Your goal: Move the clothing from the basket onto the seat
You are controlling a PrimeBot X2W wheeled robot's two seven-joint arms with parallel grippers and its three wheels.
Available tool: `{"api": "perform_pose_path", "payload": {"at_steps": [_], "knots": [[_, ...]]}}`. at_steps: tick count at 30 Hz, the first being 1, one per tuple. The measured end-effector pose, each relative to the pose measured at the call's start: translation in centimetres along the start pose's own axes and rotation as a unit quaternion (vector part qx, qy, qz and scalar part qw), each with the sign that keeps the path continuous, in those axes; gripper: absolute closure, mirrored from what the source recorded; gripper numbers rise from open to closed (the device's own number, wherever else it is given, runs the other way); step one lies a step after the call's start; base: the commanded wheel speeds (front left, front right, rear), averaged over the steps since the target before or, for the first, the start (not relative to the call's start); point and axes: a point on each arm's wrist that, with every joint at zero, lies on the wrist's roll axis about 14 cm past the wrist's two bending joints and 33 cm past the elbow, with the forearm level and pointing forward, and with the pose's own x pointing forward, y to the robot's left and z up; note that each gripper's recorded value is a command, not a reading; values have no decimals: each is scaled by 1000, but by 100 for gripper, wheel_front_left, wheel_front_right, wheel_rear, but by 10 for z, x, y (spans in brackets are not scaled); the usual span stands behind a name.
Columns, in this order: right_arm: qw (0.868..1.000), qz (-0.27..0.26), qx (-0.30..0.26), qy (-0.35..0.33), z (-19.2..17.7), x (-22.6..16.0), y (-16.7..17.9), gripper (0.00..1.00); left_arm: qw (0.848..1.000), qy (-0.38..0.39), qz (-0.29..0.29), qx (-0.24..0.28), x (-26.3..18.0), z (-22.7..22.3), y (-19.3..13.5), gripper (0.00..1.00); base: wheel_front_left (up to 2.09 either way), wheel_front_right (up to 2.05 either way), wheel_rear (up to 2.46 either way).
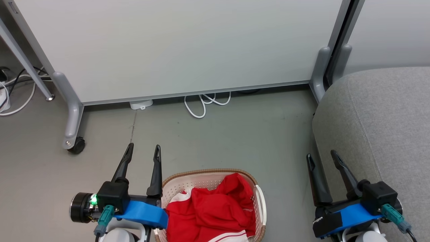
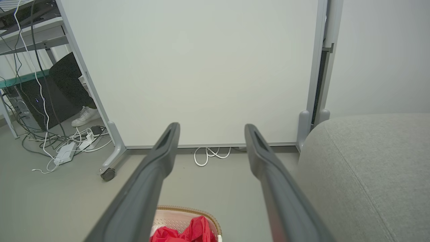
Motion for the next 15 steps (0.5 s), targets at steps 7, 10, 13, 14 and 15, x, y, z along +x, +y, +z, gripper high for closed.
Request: {"api": "perform_pose_path", "payload": {"at_steps": [7,10,13,14,15], "knots": [[1000,0,0,1,-1,0,0,0,1000,0,-1,0,0,0,0,0,0,0,0],[1000,0,0,2,-1,0,0,0,1000,2,-2,-4,0,-1,-1,0,0,0,0],[1000,-1,1,4,-3,0,-1,0,1000,8,-13,-6,2,-5,-4,0,0,0,0],[1000,-1,2,5,-4,1,-1,0,1000,10,-19,-6,4,-6,-6,0,0,0,0],[1000,-2,3,6,-5,1,-1,0,1000,12,-26,-3,6,-8,-9,0,0,0,0]]}}
